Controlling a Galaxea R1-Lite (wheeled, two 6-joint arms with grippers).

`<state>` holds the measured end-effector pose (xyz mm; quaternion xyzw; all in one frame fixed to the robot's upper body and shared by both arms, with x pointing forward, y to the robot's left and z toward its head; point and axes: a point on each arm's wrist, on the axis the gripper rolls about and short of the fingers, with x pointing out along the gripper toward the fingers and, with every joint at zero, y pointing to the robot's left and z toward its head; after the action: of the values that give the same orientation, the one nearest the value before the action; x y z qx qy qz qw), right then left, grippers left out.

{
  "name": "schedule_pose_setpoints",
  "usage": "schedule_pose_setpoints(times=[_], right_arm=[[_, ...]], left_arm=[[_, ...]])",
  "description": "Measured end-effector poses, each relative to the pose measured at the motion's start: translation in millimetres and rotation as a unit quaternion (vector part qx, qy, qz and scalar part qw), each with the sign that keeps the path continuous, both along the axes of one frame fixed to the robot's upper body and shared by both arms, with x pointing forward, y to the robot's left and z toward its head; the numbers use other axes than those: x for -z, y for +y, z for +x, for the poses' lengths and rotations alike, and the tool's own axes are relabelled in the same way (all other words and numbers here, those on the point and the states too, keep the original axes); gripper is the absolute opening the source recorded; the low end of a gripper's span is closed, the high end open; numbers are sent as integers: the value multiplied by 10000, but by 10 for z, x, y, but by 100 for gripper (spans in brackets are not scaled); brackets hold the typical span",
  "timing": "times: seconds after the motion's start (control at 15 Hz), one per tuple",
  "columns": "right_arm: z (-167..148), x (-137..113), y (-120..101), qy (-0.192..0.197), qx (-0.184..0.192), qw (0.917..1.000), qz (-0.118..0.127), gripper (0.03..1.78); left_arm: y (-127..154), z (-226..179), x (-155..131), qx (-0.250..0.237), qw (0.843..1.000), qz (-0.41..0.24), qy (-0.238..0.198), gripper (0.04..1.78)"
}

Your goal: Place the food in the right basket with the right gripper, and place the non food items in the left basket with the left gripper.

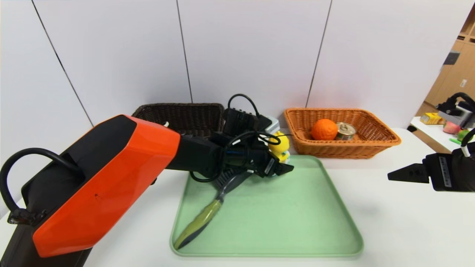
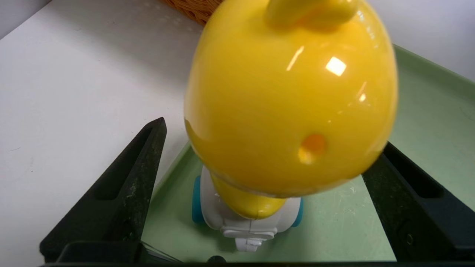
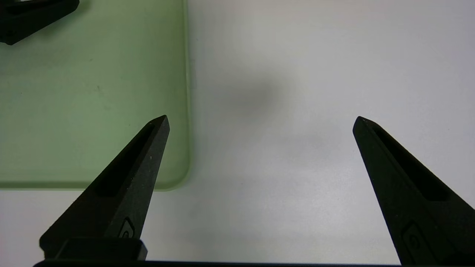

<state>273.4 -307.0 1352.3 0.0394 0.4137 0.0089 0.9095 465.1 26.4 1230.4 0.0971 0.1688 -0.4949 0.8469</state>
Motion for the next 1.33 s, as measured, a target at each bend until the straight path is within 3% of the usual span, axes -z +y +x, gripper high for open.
schedule_pose_setpoints(times=[0.47, 0.67, 0.93, 1.33], right_arm=[[-13, 1, 7, -7, -24, 10000, -7, 171], [-17, -1, 15, -12, -49, 10000, -5, 171], [-18, -1, 18, -10, -59, 10000, -3, 171], [-20, 5, 18, 0, -49, 10000, 0, 171]], left_arm=[[-3, 22, 41, -11, 10000, 10, 13, 166], [14, 42, 56, -35, 10000, 16, 19, 115], [15, 44, 79, -39, 10000, 34, 40, 74], [19, 32, 73, -20, 10000, 34, 68, 74]])
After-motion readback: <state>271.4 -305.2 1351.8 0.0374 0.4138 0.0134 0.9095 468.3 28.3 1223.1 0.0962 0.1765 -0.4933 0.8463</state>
